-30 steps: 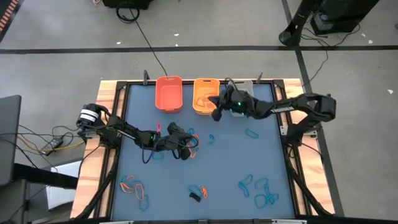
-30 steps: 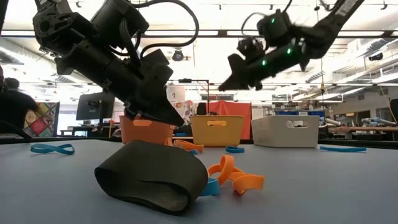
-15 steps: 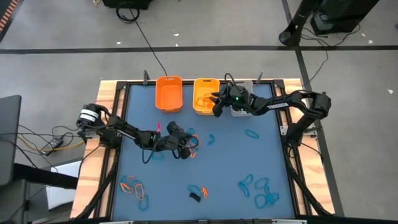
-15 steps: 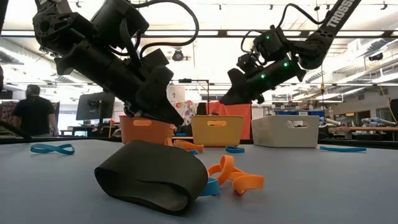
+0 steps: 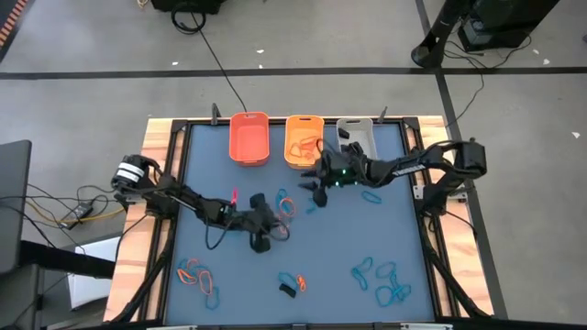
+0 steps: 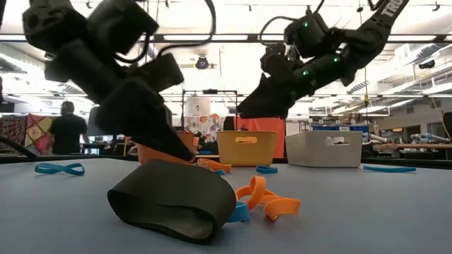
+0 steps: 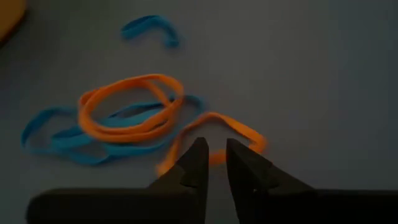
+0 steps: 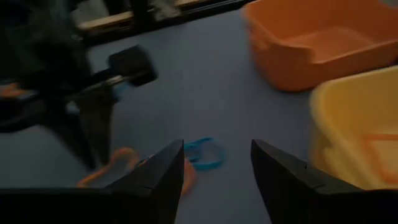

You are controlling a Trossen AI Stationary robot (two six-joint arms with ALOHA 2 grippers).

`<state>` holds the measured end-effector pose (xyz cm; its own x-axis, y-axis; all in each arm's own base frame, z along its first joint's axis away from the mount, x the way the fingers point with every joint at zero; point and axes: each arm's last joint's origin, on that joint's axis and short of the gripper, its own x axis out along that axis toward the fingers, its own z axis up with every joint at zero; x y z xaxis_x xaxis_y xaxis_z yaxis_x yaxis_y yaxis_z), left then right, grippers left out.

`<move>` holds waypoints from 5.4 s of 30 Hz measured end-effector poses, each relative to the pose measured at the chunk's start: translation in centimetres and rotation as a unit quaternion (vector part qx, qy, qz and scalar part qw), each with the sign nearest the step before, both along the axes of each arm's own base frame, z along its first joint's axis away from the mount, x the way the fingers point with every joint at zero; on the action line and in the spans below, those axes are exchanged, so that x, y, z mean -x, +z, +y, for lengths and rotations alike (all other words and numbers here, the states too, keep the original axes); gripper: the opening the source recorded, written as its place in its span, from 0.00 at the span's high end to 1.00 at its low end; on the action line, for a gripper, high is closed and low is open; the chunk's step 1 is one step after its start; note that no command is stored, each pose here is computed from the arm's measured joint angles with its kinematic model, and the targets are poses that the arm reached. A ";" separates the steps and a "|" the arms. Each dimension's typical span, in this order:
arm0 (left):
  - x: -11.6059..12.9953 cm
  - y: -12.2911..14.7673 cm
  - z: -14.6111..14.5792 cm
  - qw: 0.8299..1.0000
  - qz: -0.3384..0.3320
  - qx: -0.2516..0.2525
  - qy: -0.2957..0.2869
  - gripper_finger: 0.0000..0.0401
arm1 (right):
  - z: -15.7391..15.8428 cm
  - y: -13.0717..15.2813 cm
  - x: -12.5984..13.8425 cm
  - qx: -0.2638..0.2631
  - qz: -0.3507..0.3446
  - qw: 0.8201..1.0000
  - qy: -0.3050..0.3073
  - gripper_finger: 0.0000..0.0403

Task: Sort rubber bands into baskets
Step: Put the orange rubber band into the yellow bin

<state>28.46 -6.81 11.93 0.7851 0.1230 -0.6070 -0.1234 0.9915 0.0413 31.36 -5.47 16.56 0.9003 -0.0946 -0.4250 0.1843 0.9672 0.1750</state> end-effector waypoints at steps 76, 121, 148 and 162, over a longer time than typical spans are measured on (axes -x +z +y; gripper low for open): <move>-3.4 -0.4 0.5 0.973 0.037 -0.180 -0.141 0.98 | 8.1 -1.9 0.8 0.033 0.116 0.989 0.087 0.55; -5.2 3.0 1.2 0.980 -0.167 -0.100 0.029 0.99 | 10.8 -1.6 1.0 0.021 0.093 0.995 0.039 0.55; -5.3 3.3 1.2 0.979 -0.187 -0.071 0.046 0.89 | 9.2 -1.2 0.5 0.053 0.071 0.996 0.018 0.97; -5.2 3.2 1.3 0.979 -0.184 -0.058 0.063 0.68 | 5.2 -1.1 0.3 0.074 0.078 0.994 -0.035 0.98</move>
